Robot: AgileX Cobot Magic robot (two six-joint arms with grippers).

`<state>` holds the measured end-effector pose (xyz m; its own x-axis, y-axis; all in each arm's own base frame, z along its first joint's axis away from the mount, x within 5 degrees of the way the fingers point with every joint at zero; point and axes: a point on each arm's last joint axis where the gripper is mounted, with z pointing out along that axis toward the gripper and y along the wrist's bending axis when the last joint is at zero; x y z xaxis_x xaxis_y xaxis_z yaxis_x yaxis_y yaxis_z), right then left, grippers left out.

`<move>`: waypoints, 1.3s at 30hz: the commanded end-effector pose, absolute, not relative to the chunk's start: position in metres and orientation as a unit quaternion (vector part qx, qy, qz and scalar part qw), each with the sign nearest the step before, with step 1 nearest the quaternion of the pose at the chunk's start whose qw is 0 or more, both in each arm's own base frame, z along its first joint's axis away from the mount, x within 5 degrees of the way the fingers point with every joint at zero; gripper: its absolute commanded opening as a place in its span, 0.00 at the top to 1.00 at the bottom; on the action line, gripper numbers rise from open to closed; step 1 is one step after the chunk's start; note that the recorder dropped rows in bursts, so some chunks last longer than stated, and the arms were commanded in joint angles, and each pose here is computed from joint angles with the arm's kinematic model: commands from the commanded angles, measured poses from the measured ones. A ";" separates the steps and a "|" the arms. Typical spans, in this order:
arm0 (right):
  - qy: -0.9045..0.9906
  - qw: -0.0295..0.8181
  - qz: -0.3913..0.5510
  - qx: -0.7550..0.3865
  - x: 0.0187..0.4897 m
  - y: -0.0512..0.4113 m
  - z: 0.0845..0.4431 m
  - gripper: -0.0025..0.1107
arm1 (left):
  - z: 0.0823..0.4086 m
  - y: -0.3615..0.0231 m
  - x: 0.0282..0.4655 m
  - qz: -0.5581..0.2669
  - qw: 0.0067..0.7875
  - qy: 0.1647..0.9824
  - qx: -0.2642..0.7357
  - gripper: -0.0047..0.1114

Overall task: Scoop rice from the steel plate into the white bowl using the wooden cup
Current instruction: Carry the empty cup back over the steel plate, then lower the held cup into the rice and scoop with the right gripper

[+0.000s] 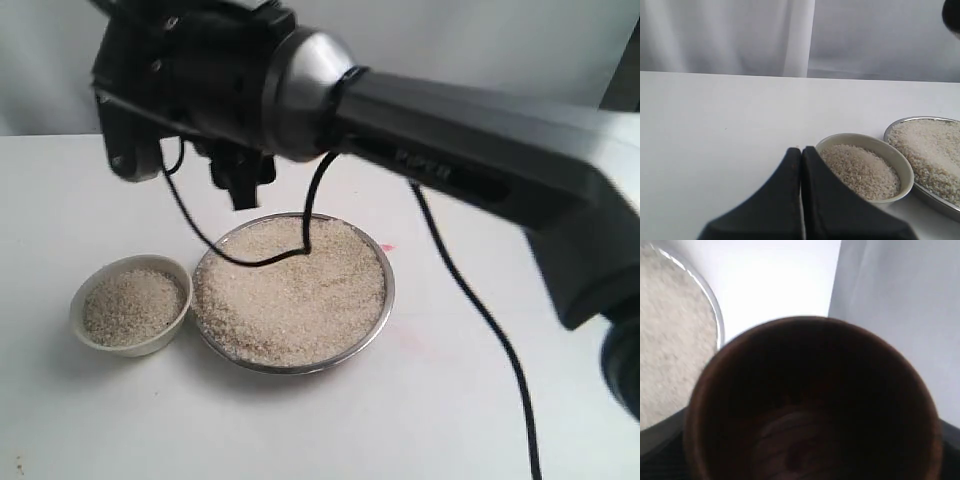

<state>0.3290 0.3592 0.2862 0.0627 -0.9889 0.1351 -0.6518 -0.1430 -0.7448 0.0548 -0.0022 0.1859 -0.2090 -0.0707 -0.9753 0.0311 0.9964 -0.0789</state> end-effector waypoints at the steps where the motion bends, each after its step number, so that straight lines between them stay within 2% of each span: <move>1: 0.566 0.194 -0.375 -0.708 0.353 0.334 0.282 0.98 | 0.187 -0.003 0.055 -0.045 0.632 0.773 -0.014 0.96; 8: 0.529 0.109 -0.456 -0.708 0.383 0.324 0.231 0.98 | 0.187 -0.003 0.055 -0.045 0.632 0.773 -0.013 0.96; 12: 0.518 0.067 -0.457 -0.720 0.392 0.326 0.189 0.98 | 0.187 -0.003 0.055 -0.045 0.632 0.773 -0.013 0.96; 18: 0.499 0.034 -0.465 -0.731 0.396 0.327 0.154 0.98 | 0.187 -0.003 0.055 -0.045 0.632 0.773 -0.014 0.96; 32: 0.503 0.002 -0.449 -0.739 0.400 0.321 0.120 0.98 | 0.187 -0.003 0.055 -0.045 0.632 0.773 -0.014 0.96; 39: 0.504 0.001 -0.439 -0.744 0.395 0.326 0.115 0.98 | 0.187 -0.003 0.055 -0.045 0.632 0.773 -0.014 0.96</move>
<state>0.3995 0.3215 0.1221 0.0838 -0.7302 0.6781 -0.7343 -0.5052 -0.4534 0.0548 -0.0022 0.1859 -0.2090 -0.0707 -0.9753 0.0311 0.9964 -0.0789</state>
